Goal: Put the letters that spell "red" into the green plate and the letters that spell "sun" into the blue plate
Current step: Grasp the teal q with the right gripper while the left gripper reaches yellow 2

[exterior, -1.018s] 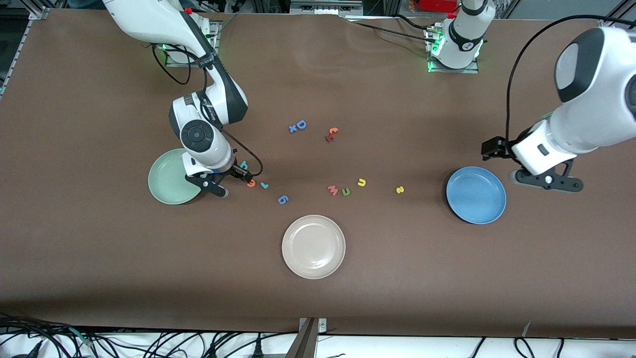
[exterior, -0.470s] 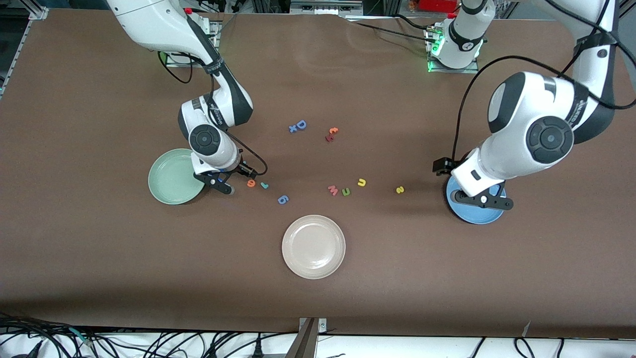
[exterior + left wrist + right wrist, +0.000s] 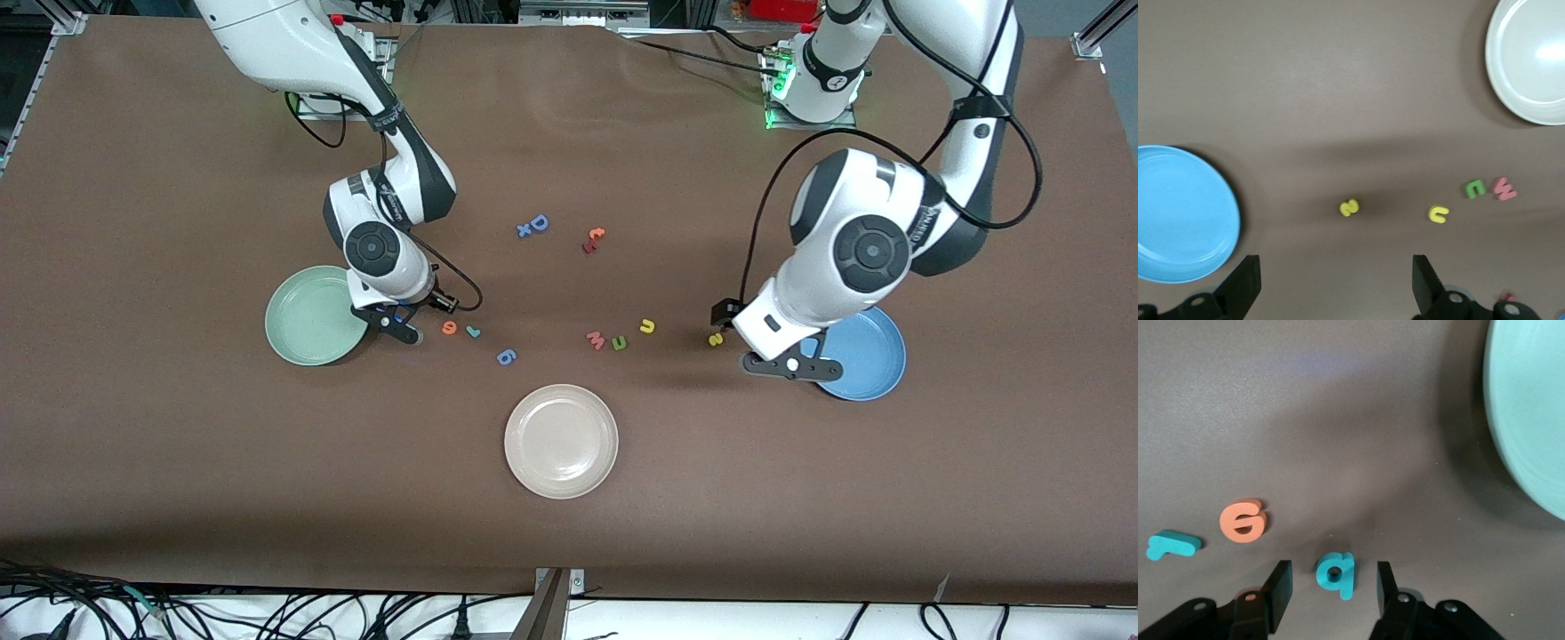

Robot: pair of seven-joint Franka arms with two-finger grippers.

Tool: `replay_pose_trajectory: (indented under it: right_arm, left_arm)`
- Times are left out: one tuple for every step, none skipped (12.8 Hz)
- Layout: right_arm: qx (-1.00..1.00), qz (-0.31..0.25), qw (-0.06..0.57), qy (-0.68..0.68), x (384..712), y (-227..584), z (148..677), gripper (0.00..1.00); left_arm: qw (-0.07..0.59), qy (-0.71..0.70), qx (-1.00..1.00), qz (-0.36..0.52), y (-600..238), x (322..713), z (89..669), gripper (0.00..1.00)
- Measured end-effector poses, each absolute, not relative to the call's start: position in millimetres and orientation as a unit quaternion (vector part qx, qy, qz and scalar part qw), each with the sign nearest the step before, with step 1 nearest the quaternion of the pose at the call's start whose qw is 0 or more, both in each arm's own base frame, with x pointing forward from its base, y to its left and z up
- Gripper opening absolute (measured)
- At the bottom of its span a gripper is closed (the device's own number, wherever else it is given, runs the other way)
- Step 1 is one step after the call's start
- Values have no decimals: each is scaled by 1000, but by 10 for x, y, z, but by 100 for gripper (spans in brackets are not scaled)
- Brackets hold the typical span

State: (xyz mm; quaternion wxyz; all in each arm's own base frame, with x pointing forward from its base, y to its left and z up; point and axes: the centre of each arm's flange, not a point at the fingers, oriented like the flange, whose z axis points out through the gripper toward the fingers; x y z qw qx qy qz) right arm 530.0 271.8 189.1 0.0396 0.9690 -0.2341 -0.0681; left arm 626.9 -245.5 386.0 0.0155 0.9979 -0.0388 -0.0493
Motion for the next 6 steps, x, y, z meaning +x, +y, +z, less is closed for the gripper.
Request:
replay_pose_trajectory:
  right_arm:
    - [969, -69, 40, -234, 5298, 2716, 1880, 60]
    - [969, -69, 40, -234, 5296, 2715, 1867, 59]
    - [969, -70, 41, -234, 5294, 2714, 1854, 59]
    - [969, -70, 41, -234, 5292, 2713, 1842, 59]
    - [969, -70, 41, -234, 5292, 2714, 1831, 59]
    - [969, -70, 41, -234, 5292, 2713, 1826, 56]
  left_arm:
    - [16, -38, 998, -47, -2514, 6251, 3856, 100]
    - [16, -38, 998, -43, -2553, 6238, 3835, 100]
    - [17, -38, 998, -40, -2571, 6222, 3780, 100]
    - [17, -39, 998, -38, -2586, 6198, 3692, 100]
    - [17, -41, 998, -36, -2608, 6162, 3590, 100]
    - [18, -43, 998, -33, -2630, 6126, 3494, 100]
